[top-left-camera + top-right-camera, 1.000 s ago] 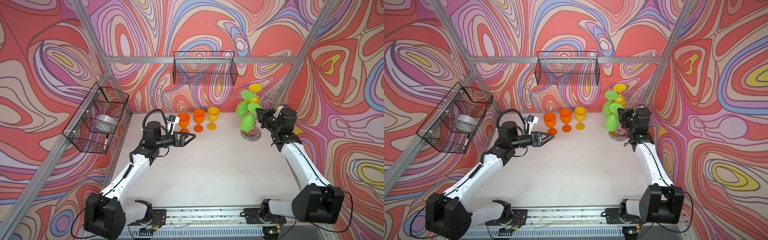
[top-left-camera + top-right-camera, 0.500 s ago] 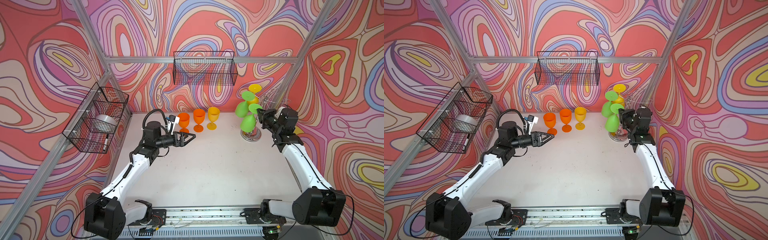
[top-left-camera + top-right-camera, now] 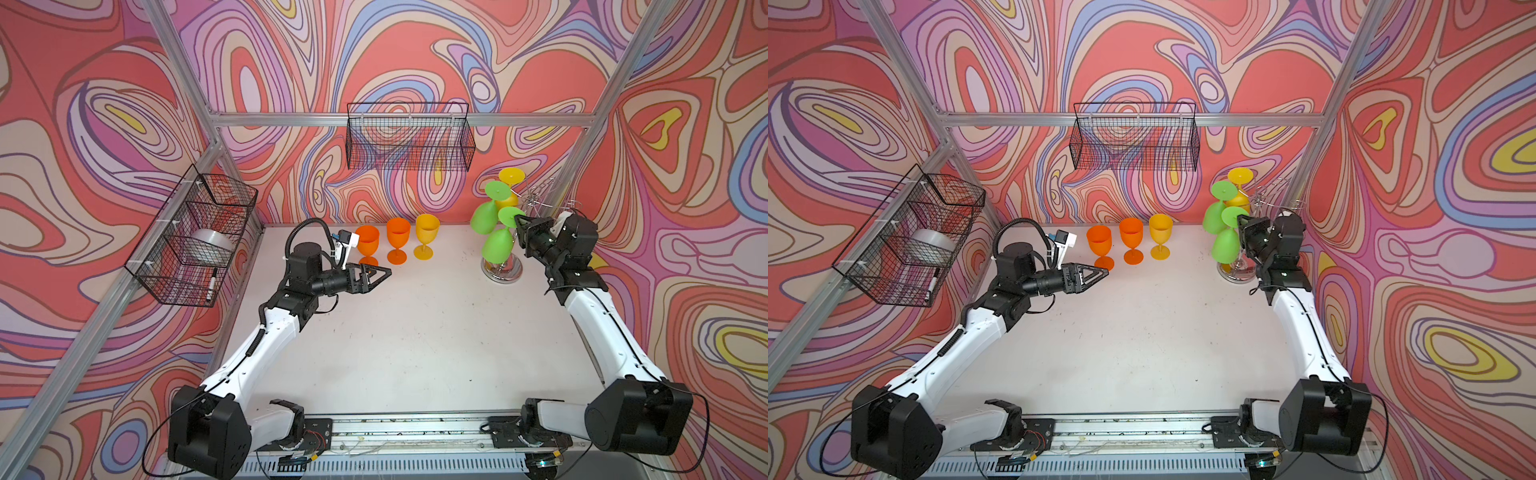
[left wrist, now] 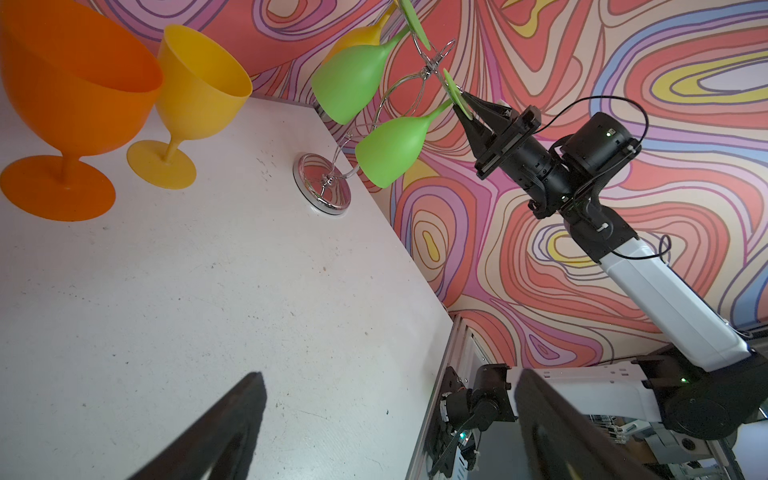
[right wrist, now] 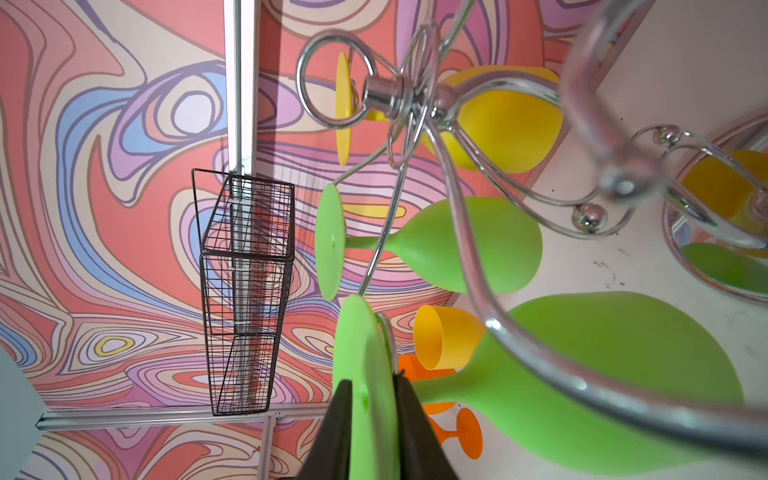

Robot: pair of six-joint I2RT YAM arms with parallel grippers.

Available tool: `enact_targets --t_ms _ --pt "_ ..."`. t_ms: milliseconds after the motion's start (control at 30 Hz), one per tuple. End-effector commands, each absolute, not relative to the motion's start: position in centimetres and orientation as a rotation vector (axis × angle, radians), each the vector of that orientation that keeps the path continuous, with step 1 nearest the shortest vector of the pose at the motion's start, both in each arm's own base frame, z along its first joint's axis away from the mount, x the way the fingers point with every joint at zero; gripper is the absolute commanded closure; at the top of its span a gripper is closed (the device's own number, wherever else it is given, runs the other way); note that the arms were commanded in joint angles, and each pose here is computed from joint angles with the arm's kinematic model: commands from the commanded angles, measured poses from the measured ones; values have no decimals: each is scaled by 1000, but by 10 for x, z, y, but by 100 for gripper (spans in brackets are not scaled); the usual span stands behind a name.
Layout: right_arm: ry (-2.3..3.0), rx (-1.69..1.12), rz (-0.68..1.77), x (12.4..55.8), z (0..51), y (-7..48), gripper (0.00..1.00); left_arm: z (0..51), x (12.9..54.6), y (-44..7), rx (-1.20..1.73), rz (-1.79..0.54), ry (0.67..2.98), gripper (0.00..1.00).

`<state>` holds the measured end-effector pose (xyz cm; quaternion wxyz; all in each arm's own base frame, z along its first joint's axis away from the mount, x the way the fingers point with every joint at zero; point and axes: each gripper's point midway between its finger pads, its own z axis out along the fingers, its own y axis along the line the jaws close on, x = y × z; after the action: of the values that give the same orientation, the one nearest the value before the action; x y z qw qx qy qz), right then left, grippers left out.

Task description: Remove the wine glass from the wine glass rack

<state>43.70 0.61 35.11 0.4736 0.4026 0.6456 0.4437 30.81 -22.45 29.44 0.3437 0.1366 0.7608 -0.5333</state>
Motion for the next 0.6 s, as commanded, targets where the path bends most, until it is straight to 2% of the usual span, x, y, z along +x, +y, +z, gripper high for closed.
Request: enact_targets --t_ms 0,400,567 --pt "1507 870 1114 426 394 9 79 298 305 -226 384 -1387 1953 6" --pt "1563 867 1100 415 393 14 70 298 305 -226 381 -1393 1953 6" --pt "1575 871 1098 414 391 14 70 298 306 -227 377 -1393 1956 6"
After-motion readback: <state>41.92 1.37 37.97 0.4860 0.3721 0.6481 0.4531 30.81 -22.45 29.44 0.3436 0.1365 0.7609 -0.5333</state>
